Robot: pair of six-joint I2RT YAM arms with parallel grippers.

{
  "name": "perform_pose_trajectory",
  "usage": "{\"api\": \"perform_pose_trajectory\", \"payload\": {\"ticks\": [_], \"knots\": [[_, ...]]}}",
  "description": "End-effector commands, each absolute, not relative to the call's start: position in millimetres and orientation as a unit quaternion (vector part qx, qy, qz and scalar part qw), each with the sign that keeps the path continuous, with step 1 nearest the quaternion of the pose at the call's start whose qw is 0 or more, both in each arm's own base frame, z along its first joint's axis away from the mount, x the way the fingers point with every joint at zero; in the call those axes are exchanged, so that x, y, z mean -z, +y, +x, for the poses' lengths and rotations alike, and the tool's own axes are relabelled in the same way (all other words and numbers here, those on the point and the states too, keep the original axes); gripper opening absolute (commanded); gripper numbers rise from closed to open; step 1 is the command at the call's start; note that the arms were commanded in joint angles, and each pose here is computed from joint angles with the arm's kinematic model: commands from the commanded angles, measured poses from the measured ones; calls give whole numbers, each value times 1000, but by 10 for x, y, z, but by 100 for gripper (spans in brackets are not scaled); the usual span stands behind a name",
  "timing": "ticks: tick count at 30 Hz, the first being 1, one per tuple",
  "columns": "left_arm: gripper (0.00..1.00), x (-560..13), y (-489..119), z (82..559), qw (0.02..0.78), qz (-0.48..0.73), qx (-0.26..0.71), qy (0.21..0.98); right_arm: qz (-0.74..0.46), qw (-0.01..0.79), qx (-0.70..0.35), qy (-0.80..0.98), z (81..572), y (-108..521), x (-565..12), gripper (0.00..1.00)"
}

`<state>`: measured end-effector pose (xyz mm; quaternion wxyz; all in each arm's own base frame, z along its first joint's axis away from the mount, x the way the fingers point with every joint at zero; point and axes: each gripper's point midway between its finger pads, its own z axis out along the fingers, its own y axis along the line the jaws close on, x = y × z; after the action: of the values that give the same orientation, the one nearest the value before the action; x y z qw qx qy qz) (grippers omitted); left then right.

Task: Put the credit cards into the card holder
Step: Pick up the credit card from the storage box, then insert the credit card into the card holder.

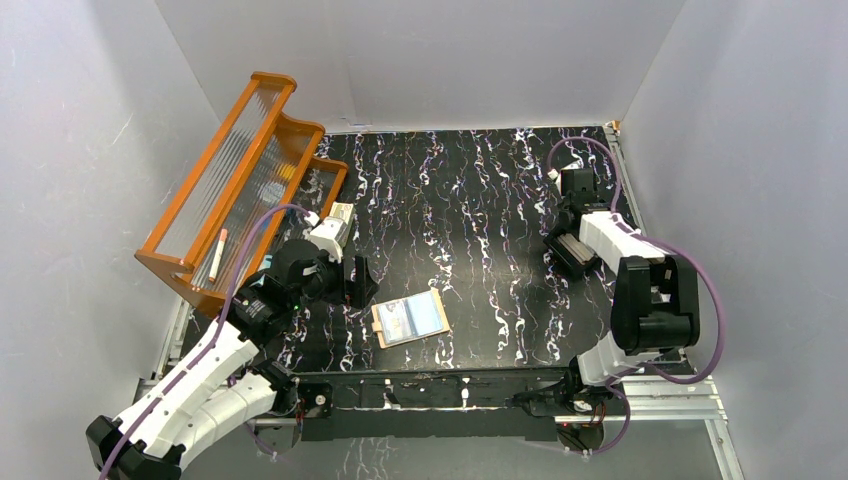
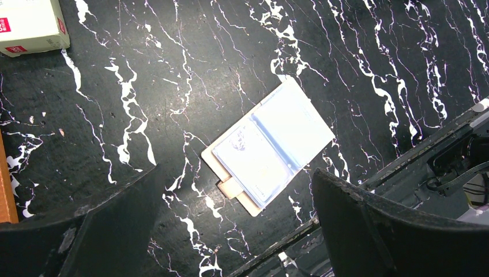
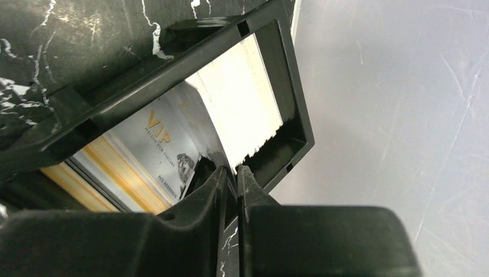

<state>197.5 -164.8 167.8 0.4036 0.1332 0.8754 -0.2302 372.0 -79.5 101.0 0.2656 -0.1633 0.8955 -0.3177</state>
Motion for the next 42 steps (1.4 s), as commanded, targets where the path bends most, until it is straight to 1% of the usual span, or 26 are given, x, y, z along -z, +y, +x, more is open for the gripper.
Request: {"api": "perform_pose_trajectory", "payload": {"ticks": [1, 5, 9, 12, 14, 17, 24, 28, 32, 36, 38, 42], "knots": [[99, -1732, -1625, 1989, 415, 134, 227, 871, -129, 314, 302, 891, 3781, -723, -1377, 14], [99, -1725, -1621, 1988, 415, 135, 226, 871, -124, 305, 284, 901, 3673, -628, -1436, 7], [99, -1690, -1600, 1992, 411, 131, 219, 875, -100, 306, 258, 911, 3569, -433, -1565, 6], [99, -1654, -1612, 1984, 402, 134, 219, 879, -50, 312, 264, 911, 3535, -316, -1743, 3], [98, -1612, -1618, 1978, 391, 136, 215, 885, -52, 303, 288, 907, 3496, -207, -1812, 0], [98, -1568, -1638, 1972, 377, 140, 214, 890, -43, 307, 298, 903, 3419, 45, -1932, 0], [98, -1410, -1688, 1933, 344, 133, 220, 903, -30, 351, 240, 904, 3290, 722, -2100, 0], [90, -1342, -1722, 1909, 320, 117, 224, 913, -34, 364, 190, 911, 3155, 1164, -2096, 0], [79, -1242, -1817, 1847, 281, 83, 247, 924, -48, 368, 84, 925, 2990, 1695, -2021, 0], [69, -1138, -1877, 1843, 256, 50, 256, 931, -62, 383, -71, 919, 2816, 2195, -2033, 0], [63, -1088, -1898, 1857, 249, 40, 256, 933, -64, 384, -160, 907, 2698, 2422, -2062, 0], [45, -961, -1996, 1854, 230, 30, 275, 933, -77, 368, -307, 874, 2416, 2767, -2067, 0]]}}
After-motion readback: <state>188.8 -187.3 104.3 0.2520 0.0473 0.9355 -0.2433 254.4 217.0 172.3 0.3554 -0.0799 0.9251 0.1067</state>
